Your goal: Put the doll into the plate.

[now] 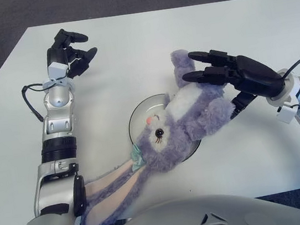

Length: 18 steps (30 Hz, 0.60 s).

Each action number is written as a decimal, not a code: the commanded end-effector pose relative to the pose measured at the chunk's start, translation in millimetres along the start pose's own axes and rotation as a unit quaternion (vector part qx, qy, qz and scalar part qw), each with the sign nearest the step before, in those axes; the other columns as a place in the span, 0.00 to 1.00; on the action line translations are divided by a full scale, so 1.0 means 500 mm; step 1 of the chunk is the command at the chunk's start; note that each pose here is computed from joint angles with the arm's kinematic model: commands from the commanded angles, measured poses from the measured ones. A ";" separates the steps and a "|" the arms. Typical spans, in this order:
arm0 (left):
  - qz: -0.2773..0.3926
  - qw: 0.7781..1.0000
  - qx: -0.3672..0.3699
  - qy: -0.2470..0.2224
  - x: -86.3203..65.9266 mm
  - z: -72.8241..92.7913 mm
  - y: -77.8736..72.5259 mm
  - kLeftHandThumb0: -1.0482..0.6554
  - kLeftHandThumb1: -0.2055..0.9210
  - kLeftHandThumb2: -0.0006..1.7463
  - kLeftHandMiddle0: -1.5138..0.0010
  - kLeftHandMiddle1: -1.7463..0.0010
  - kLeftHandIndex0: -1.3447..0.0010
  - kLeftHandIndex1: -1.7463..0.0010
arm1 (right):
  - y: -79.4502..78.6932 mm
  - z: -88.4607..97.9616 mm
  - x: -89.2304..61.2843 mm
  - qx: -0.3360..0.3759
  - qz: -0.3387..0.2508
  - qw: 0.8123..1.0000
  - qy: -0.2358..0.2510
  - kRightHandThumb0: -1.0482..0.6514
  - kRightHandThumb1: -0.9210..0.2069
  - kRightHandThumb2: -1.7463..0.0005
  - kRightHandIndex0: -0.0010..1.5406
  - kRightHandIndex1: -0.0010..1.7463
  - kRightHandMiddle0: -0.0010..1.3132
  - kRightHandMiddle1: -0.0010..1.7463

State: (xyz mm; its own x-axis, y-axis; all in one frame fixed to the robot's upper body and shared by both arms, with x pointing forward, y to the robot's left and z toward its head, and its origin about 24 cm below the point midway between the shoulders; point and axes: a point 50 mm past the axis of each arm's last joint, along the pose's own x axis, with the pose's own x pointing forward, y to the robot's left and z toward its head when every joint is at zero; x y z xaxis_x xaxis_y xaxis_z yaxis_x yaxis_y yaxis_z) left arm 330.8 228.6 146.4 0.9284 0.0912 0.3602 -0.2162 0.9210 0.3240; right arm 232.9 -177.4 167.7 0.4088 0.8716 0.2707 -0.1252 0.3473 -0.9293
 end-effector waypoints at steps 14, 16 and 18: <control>-0.010 1.000 0.000 0.003 -0.005 -0.007 -0.009 0.61 1.00 0.09 0.52 0.35 0.69 0.21 | -0.019 -0.005 -0.002 0.000 -0.019 1.000 0.004 0.35 0.00 0.93 0.01 0.00 0.26 0.01; -0.010 1.000 0.000 0.003 -0.005 -0.007 -0.009 0.61 1.00 0.09 0.52 0.35 0.69 0.21 | -0.021 -0.006 -0.002 -0.002 -0.021 1.000 0.004 0.35 0.00 0.93 0.00 0.00 0.25 0.00; -0.010 1.000 0.000 0.003 -0.005 -0.007 -0.009 0.61 1.00 0.09 0.52 0.35 0.69 0.21 | -0.022 -0.006 -0.002 -0.002 -0.021 1.000 0.004 0.35 0.00 0.93 0.00 0.00 0.25 0.00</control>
State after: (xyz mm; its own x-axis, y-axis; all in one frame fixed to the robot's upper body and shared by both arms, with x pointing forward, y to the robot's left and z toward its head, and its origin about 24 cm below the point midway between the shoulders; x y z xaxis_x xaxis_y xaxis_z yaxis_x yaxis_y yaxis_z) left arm 331.2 225.7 144.6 0.9301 0.0872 0.3568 -0.2083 0.9254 0.3167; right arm 234.3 -179.5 171.5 0.4124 0.8644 0.2875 -0.1222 0.3652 -0.9229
